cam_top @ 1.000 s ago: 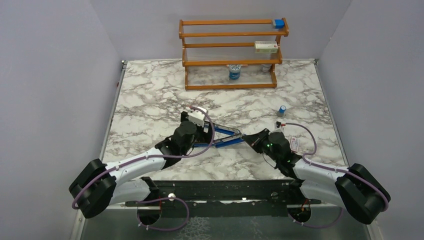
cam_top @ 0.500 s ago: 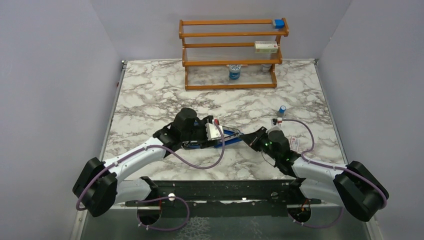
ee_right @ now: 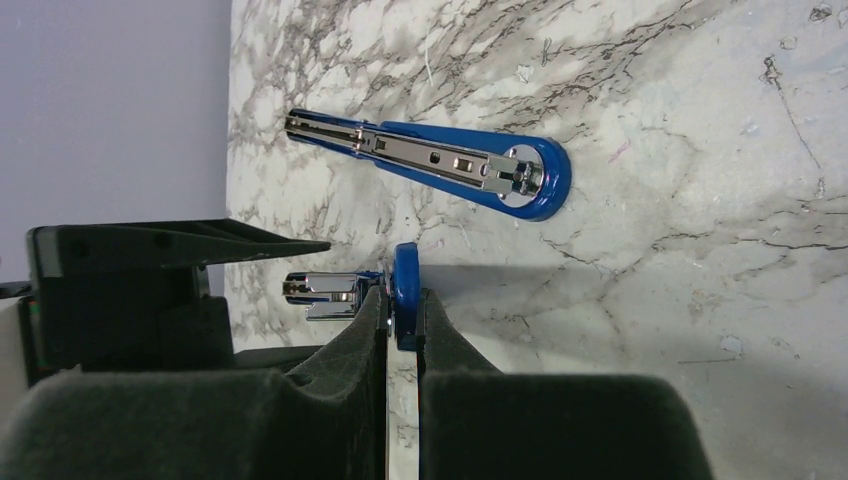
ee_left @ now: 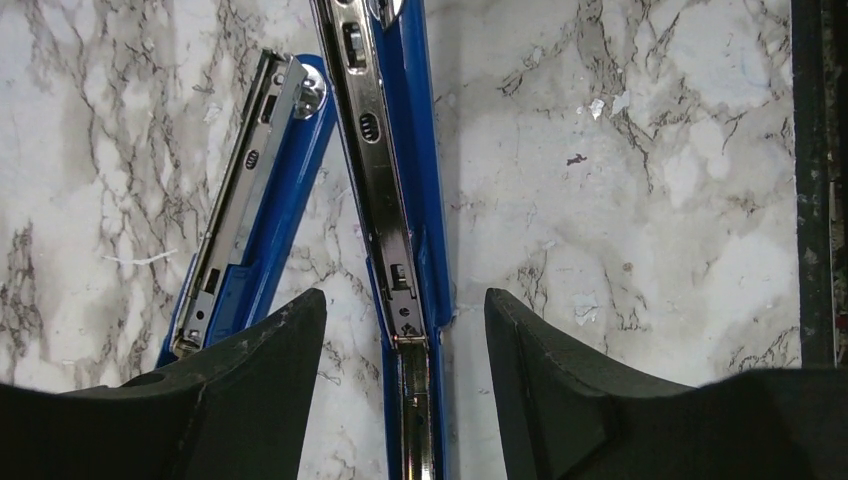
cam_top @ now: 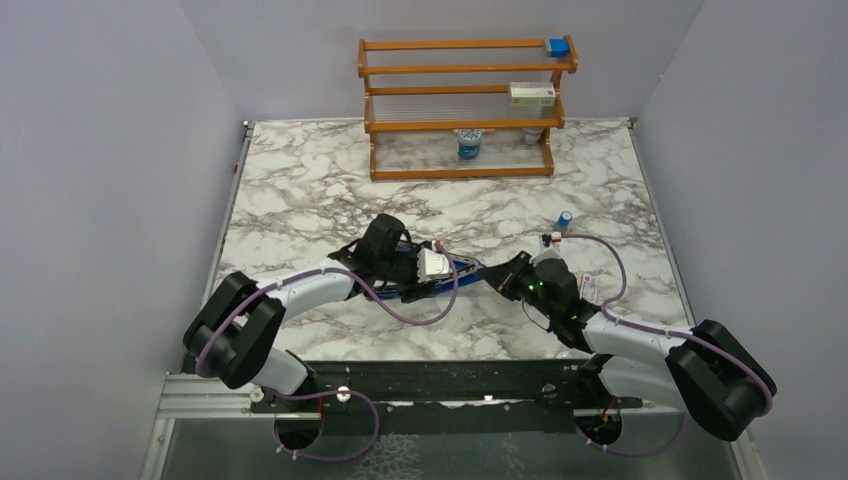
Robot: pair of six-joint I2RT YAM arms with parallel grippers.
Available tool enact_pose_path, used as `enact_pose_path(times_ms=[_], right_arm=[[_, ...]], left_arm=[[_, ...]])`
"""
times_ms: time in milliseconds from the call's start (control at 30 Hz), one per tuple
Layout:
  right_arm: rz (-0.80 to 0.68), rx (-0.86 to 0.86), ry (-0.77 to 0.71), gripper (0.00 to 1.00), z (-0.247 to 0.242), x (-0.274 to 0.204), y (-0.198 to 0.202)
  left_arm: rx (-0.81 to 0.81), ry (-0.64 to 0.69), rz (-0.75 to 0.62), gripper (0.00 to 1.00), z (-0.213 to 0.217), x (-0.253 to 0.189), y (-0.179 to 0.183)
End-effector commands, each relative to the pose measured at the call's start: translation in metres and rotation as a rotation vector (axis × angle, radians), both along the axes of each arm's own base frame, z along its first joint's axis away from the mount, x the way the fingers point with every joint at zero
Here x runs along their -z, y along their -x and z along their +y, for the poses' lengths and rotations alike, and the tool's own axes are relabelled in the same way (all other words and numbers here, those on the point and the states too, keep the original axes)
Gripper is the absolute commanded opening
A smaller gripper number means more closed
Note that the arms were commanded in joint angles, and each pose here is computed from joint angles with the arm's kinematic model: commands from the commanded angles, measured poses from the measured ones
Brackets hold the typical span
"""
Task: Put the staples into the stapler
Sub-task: Open the stapler, then place the stapler at the center of the board.
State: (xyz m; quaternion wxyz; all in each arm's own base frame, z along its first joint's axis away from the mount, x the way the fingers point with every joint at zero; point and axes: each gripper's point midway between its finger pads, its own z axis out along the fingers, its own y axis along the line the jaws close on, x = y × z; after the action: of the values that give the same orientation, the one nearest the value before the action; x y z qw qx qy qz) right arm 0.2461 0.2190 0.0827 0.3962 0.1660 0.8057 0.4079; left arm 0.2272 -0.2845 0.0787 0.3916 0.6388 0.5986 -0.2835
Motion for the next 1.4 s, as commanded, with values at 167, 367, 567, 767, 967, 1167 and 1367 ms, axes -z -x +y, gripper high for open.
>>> enact_pose_path(times_ms=[167,367,567,767,967,1167,1367], right_arm=[[0.064,-0.057,0.156,0.01,-0.010,0.035,0.016],[0.069,-0.061,0.158,0.01,-0.009,0.036,0.016],[0.069,-0.058,0.156,0.01,-0.009,0.035,0.016],[0.073,-0.057,0.162,0.01,-0.010,0.036,0.016],[0.073,-0.058,0.161,0.01,-0.009,0.036,0.015],[0.082,-0.005,0.196,0.18,-0.022,0.037,0.014],[0.055,0.119,0.213,0.34,-0.049,0.024,0.015]], left_arm=[[0.028,0.047,0.033,0.61,-0.009,0.003,-0.014],[0.076,0.039,0.076,0.49,-0.015,0.007,-0.012],[0.111,0.029,0.151,0.46,-0.019,0.015,-0.008],[0.118,0.008,0.168,0.37,-0.017,0.019,-0.005],[0.116,-0.014,0.193,0.20,-0.014,0.022,-0.002],[0.133,-0.041,0.167,0.00,-0.009,0.019,-0.002],[0.131,-0.069,0.115,0.00,-0.001,0.020,-0.002]])
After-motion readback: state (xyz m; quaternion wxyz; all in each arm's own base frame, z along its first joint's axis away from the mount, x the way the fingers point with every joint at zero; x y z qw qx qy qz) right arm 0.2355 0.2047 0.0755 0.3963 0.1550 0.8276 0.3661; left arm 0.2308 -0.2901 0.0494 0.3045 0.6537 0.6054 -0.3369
